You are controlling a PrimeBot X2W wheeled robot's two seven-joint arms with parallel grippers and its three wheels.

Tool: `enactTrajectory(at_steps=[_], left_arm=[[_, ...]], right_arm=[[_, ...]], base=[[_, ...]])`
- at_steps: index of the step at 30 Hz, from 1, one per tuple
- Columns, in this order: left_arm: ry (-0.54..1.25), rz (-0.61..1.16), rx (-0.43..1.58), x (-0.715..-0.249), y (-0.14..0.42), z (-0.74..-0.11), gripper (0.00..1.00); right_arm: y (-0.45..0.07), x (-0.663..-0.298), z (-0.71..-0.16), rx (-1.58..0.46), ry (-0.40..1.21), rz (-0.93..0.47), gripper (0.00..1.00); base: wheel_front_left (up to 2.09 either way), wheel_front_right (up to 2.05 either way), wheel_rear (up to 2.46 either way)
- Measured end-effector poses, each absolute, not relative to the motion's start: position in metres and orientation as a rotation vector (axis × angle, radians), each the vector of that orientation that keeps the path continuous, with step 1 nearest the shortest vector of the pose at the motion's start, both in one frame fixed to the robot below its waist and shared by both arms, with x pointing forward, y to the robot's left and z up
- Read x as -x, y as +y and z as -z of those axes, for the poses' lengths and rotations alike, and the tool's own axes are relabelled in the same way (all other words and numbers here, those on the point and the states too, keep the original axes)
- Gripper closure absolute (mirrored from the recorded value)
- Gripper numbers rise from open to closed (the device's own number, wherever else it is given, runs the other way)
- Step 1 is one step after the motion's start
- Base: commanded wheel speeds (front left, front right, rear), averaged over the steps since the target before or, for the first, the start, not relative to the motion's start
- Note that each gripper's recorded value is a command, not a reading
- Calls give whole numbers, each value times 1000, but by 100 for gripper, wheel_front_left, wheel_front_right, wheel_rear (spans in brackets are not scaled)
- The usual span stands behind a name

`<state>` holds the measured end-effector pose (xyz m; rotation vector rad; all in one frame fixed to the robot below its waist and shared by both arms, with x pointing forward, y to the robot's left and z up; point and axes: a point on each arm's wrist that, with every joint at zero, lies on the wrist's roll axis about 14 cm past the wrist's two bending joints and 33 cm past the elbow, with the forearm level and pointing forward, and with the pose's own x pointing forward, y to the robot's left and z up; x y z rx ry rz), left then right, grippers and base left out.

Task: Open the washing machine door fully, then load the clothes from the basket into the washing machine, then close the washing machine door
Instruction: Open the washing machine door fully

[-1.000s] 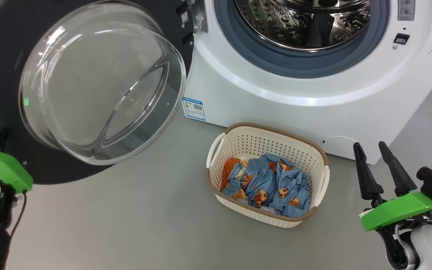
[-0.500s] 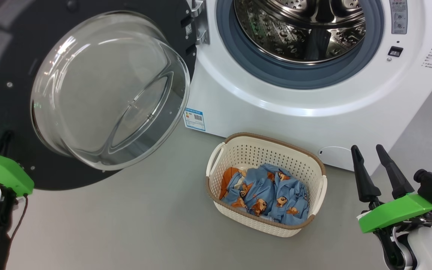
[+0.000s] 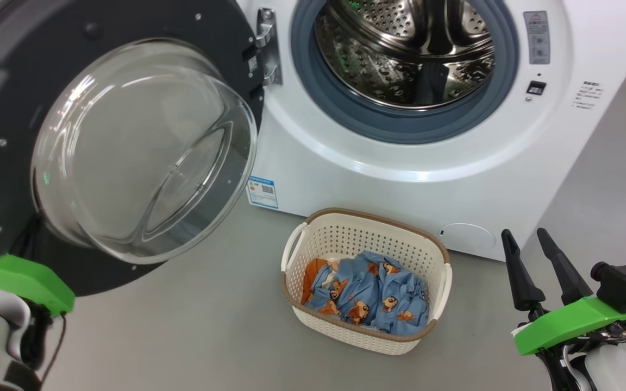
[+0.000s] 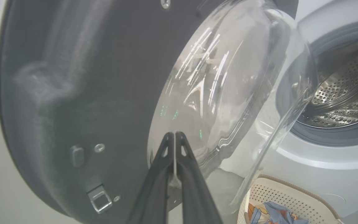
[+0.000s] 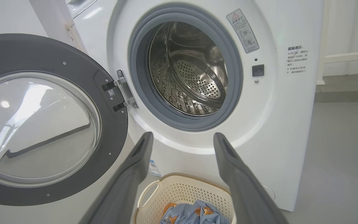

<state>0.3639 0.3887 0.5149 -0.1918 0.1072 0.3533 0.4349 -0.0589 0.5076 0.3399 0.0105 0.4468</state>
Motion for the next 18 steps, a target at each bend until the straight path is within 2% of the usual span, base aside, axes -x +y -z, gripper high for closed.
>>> enactTrajectory(at_steps=[1, 2, 3, 4, 5, 6, 18], left_arm=[[97, -335, 193, -366, 382, -515, 75], [88, -316, 195, -367, 376, -515, 68], [88, -316, 195, -367, 376, -515, 56], [78, -297, 198, -370, 368, -515, 38], [69, -276, 203, -372, 360, -516, 3], [60, -261, 207, -374, 353, -517, 0], [-28, -120, 257, -376, 276, -526, 0]], right_arm=[[-60, -434, -508, -339, 8, -444, 0], [-61, -432, -509, -337, 6, -444, 0], [-61, -432, -509, -337, 6, -444, 0], [-61, -430, -509, -335, 6, -446, 0], [-61, -428, -509, -334, 7, -448, 0], [-62, -426, -510, -335, 5, -445, 0], [-97, -411, -514, -312, -19, -369, 0]], base=[[0, 0, 0], [0, 0, 0], [0, 0, 0], [0, 0, 0], [0, 0, 0], [0, 0, 0], [0, 0, 0]])
